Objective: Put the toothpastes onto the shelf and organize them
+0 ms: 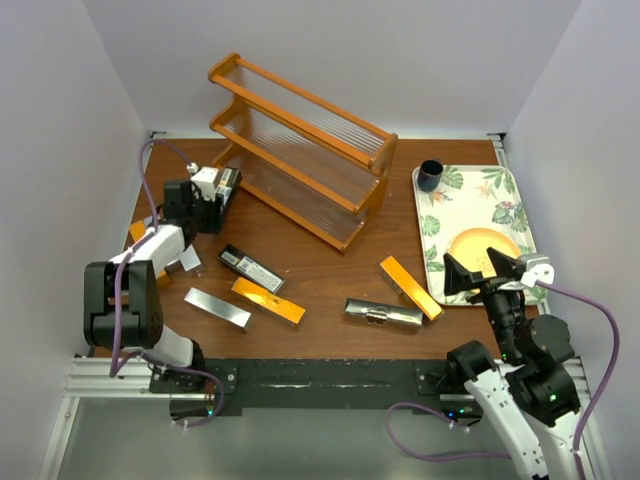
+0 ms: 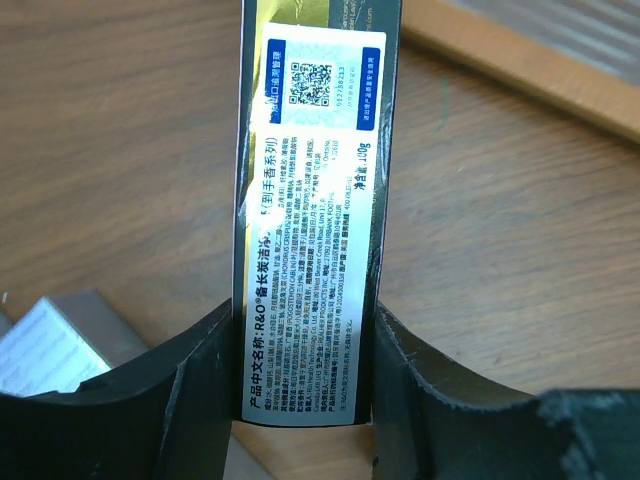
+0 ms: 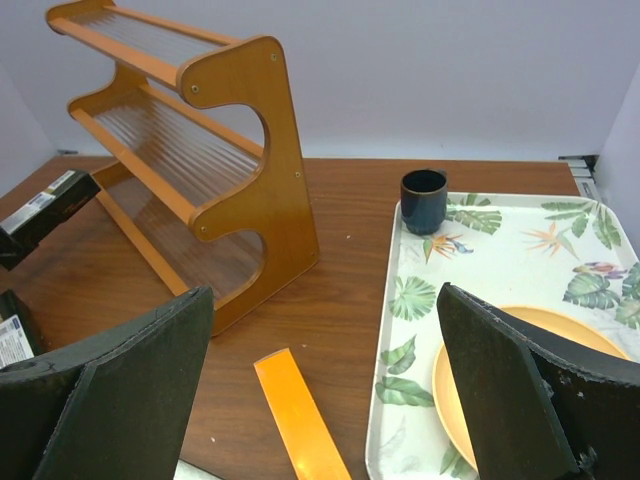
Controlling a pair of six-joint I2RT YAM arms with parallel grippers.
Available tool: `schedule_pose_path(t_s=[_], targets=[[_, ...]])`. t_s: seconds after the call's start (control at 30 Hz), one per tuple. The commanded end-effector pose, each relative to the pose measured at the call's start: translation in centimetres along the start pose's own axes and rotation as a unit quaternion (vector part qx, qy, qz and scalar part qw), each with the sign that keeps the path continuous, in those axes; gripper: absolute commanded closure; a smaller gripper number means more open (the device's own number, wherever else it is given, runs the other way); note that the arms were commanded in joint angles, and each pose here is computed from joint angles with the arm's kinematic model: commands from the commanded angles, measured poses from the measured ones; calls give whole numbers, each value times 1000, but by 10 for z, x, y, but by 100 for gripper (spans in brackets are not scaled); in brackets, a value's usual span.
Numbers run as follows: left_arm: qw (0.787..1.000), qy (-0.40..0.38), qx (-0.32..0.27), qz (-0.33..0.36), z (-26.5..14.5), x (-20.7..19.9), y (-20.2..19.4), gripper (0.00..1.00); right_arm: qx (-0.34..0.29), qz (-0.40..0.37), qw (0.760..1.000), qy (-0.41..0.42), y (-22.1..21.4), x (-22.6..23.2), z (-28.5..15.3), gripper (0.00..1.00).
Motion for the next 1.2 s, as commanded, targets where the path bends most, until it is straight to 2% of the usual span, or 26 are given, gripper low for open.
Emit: schedule_pose_path(t_s=[0.0, 0.03, 0.07, 0.3, 0.57, 0.7, 1.03, 1.17], targets=[[997, -56, -35, 37, 11, -16, 43, 61, -17, -1, 1000, 1, 7, 0, 1, 1], [997, -54, -43, 46, 14, -16, 58, 61, -17, -1, 1000, 2, 7, 0, 1, 1], [997, -54, -27, 49, 24, -15, 54, 61, -15, -2, 1000, 0, 6, 0, 1, 1], [990, -68, -53, 109, 60, -12, 95, 59, -6, -6, 1000, 5, 3, 2, 4, 1], [983, -111, -51, 135, 107, -17, 104, 58, -2, -18, 999, 38, 2, 13, 6, 1], [981, -112, -70, 144, 116, -16, 119, 57, 1, -20, 999, 39, 1, 13, 7, 1], [982, -99, -66, 149, 138, -7, 129, 54, 13, -24, 999, 39, -2, 14, 10, 1], [982, -88, -73, 151, 140, -3, 135, 46, 16, -24, 999, 39, -4, 14, 11, 2]])
Point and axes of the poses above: each gripper's point midway between its finger pads, its own z axis out along the fingers, its own x axis along the line the jaws close on, y = z × x, the point moved 1 cm from there along -z, back along the fingers, and after that the axes turned 5 degrees about -z, right-handed, at the moved point
